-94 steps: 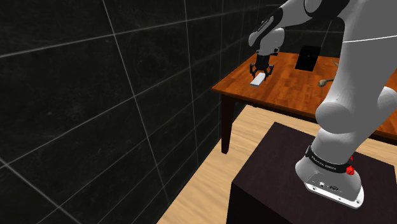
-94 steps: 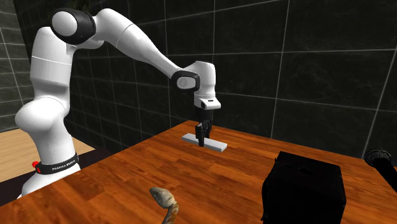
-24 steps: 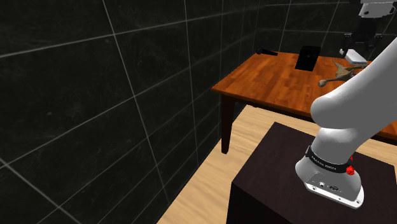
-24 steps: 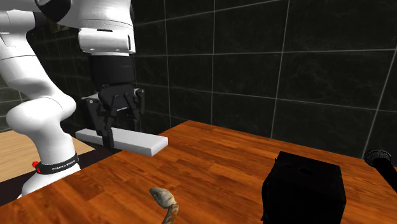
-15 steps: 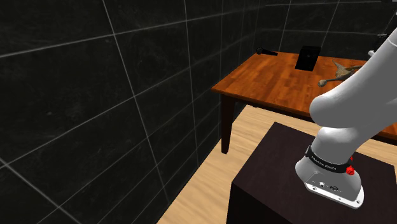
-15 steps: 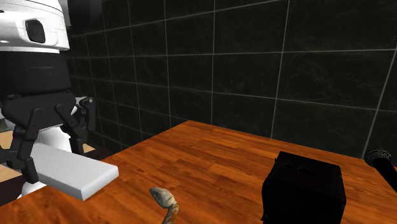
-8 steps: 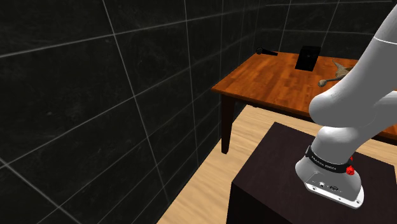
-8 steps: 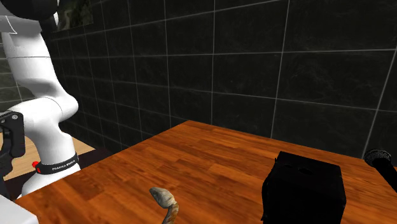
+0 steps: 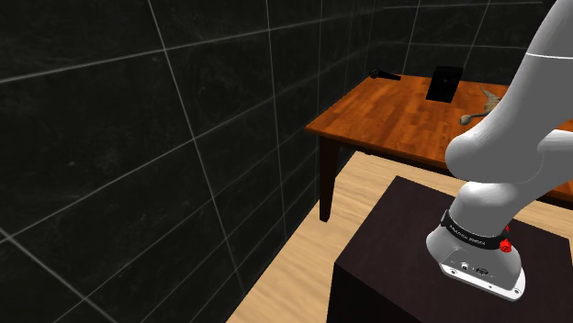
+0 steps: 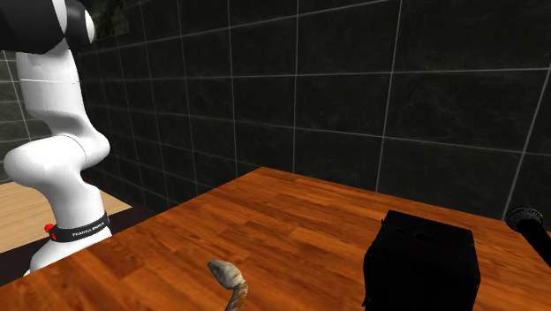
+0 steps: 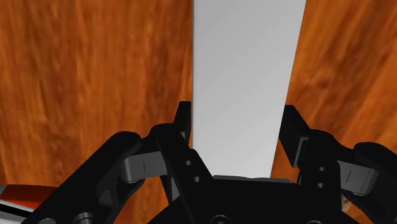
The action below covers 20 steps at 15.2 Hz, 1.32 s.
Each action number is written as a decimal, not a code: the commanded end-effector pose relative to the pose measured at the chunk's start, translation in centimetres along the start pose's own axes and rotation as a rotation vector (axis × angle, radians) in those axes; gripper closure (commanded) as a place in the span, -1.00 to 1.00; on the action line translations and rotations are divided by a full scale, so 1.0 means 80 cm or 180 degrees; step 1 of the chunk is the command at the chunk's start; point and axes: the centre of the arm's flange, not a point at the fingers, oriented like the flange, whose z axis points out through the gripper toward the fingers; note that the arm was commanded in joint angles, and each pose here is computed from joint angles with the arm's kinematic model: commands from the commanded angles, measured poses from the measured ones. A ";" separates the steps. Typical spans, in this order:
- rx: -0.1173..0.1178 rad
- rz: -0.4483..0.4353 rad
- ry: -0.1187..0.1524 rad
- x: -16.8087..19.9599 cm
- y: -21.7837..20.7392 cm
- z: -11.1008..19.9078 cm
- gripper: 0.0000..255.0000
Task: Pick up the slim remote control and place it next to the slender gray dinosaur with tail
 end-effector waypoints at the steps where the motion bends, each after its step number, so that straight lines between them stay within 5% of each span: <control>1: -0.0001 0.0000 0.0002 -0.001 -0.001 0.014 1.00; 20: -0.0001 0.0000 0.0002 -0.002 -0.003 0.139 1.00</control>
